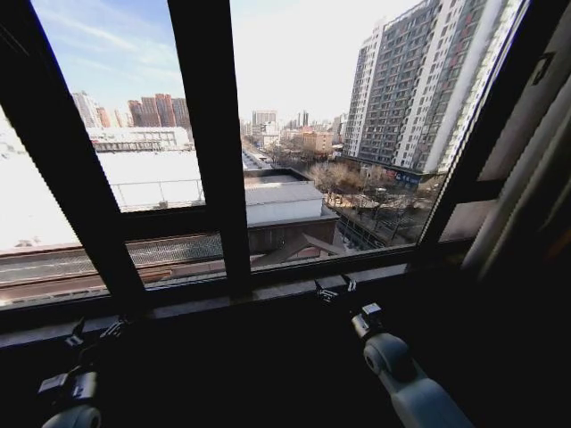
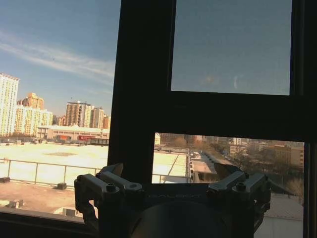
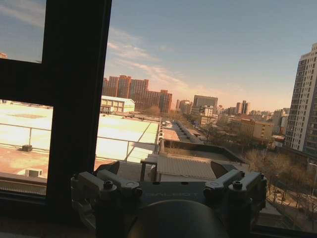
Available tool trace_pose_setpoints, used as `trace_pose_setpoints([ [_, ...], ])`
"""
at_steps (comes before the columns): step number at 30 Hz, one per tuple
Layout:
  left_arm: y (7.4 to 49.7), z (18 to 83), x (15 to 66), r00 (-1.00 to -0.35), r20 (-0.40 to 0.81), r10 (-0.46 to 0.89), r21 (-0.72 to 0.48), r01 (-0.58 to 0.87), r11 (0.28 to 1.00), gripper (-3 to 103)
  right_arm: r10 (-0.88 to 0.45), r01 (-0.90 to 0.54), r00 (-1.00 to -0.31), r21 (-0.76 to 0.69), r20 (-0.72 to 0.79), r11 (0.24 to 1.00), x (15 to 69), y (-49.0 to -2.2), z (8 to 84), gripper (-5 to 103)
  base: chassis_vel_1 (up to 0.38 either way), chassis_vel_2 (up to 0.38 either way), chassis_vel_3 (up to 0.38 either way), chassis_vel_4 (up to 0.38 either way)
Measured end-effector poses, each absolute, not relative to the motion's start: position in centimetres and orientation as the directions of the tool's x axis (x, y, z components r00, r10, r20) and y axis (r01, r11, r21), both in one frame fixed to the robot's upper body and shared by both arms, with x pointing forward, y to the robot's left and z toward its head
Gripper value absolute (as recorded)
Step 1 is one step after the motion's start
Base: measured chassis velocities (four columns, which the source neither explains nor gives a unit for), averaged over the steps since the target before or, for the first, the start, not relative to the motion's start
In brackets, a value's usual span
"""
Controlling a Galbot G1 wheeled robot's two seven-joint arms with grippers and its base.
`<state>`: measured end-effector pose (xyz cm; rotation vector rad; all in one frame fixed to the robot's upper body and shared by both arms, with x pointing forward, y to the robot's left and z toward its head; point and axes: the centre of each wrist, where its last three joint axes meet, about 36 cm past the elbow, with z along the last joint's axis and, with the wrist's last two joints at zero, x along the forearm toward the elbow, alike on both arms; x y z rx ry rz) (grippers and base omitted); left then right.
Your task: Open the curtains by pulling them apart, changing their state from closed to fully open.
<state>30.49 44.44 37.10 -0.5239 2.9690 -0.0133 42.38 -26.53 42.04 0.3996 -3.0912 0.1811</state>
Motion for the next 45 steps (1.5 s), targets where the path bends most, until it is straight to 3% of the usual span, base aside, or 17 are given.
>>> trace_pose_setpoints([
  [9,44.43,37.09,30.49,-0.932,-0.123,-0.341,-0.031,-0.340,0.940,100,-0.252,-0.254,-0.967,-0.113,0.034,0.961,42.38,-26.54,42.04,100,-0.005,-0.239,-0.004,0.224],
  [24,44.42,37.06,30.47,-0.932,-0.122,-0.342,-0.031,-0.340,0.940,100,-0.252,-0.254,-0.967,-0.113,0.034,0.961,42.38,-26.55,42.04,100,0.013,-0.465,-0.004,0.491],
  [45,44.44,37.09,30.48,-0.932,-0.123,-0.342,-0.031,-0.341,0.940,100,-0.252,-0.255,-0.967,-0.113,0.034,0.960,42.39,-26.53,42.04,100,0.092,0.053,-0.089,-0.044],
])
